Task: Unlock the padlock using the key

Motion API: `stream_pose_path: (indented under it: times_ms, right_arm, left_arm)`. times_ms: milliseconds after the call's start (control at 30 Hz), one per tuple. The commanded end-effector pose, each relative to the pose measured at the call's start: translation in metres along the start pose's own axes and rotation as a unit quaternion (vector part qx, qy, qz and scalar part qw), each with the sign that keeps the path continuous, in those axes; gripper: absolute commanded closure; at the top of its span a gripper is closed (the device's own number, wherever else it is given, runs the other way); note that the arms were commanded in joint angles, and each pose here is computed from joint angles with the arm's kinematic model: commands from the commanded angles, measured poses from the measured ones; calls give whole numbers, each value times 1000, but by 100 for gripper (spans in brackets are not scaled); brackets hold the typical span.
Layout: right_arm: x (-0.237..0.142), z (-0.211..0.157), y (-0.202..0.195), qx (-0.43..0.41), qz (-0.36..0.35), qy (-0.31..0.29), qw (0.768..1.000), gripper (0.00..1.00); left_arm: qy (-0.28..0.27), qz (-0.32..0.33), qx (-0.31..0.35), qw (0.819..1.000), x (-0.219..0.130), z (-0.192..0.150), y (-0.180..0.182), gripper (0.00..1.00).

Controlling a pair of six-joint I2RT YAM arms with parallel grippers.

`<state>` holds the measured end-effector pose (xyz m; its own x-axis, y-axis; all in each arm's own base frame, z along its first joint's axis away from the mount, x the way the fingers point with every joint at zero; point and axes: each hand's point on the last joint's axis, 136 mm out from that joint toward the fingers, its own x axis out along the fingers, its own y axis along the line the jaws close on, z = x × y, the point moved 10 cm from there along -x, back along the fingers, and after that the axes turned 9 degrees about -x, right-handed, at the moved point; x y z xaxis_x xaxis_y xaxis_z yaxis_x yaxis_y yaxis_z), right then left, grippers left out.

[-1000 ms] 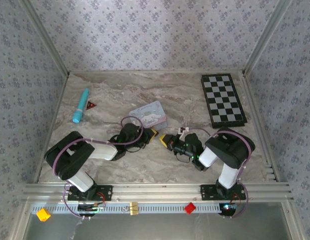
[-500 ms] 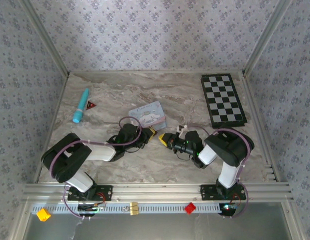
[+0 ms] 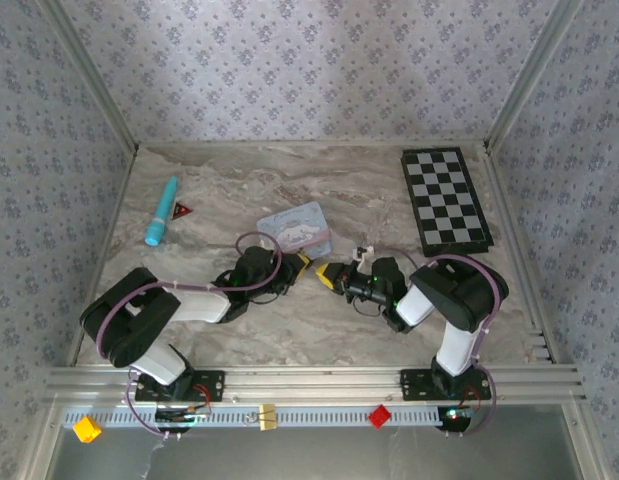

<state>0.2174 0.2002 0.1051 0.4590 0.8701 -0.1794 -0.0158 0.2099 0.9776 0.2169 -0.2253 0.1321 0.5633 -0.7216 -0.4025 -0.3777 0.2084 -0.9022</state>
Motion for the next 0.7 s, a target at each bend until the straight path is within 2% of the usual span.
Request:
stream_pose_path:
  times_ms: [0,367,667]
  right_arm:
    - [8,10,21,-13,41,-15,999,100]
    - [10,13,33,-20,62,-13,998,100]
    - [4,9,32,-35,58,-21,997,100]
  left_arm:
    - [64,-63,16,996,-5,-19,-27,100]
    - [74,-67,19,995,-2,-22,-27,100]
    - [61,-39,25,997,1,-19,-16,100]
